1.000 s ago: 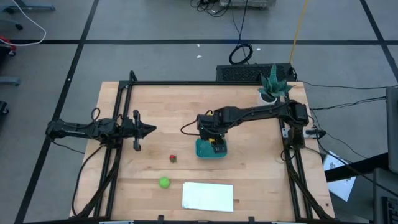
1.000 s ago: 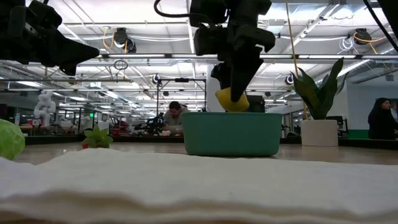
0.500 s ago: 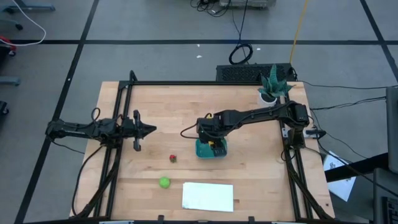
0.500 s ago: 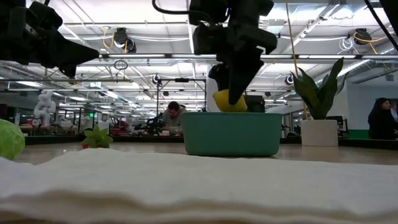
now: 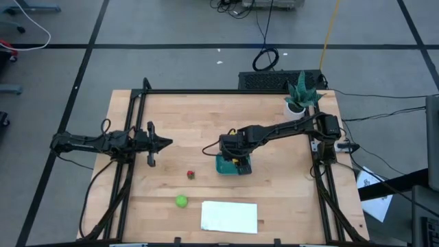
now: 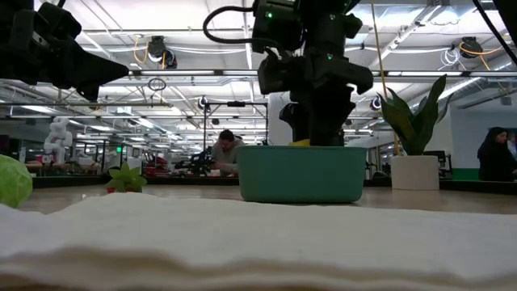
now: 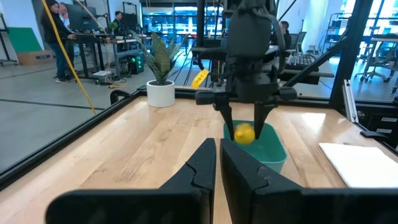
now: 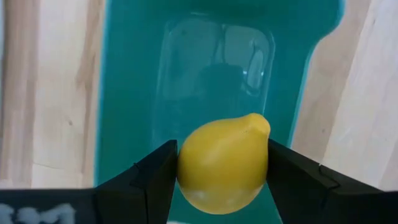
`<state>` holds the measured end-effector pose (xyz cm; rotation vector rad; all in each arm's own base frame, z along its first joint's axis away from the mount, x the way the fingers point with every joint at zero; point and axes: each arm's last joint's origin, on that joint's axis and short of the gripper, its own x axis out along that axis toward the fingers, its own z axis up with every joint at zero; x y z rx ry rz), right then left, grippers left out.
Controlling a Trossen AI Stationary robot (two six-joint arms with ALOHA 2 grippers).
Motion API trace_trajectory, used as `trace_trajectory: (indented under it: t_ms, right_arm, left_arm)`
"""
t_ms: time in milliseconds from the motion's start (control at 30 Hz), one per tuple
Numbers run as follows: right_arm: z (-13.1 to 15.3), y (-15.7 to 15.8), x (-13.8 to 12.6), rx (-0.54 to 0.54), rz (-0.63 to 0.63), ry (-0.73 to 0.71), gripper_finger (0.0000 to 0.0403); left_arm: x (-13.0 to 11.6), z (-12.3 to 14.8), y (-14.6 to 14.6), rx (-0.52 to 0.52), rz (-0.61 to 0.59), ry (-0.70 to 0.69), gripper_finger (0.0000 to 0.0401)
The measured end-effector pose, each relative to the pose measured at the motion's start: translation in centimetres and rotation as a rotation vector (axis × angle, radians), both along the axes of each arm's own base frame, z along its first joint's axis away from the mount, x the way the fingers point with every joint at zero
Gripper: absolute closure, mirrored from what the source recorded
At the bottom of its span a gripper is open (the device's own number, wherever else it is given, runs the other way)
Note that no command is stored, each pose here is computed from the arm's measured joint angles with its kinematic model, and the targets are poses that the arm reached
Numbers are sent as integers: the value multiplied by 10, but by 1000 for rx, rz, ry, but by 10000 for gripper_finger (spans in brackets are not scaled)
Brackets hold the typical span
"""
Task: Pick and placing Produce into tupperware
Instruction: Put the yellow lemon into the blue bin
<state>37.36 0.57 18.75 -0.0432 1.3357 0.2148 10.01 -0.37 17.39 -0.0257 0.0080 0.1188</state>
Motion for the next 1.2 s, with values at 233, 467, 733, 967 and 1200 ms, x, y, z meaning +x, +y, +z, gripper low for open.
trace_trajectory:
  t_ms: [233,467,733,967,1200]
  right_arm:
    - [-8,0,-1,0,-1,-19,193]
    - [-13,0,-4,-1,5,-8,193]
    - [-15,7,-4,-7,46,-14,193]
    - [-15,11,-3,-12,78,-26,193]
    - [-14,11,-3,-18,91,-29,193]
  left_arm:
    - [0,0,0,0,0,0,375]
    - [0,0,0,0,0,0,375]
    - [0,0,0,0,0,0,375]
    - [0,0,0,0,0,1,375]
    - [0,0,0,0,0,2,375]
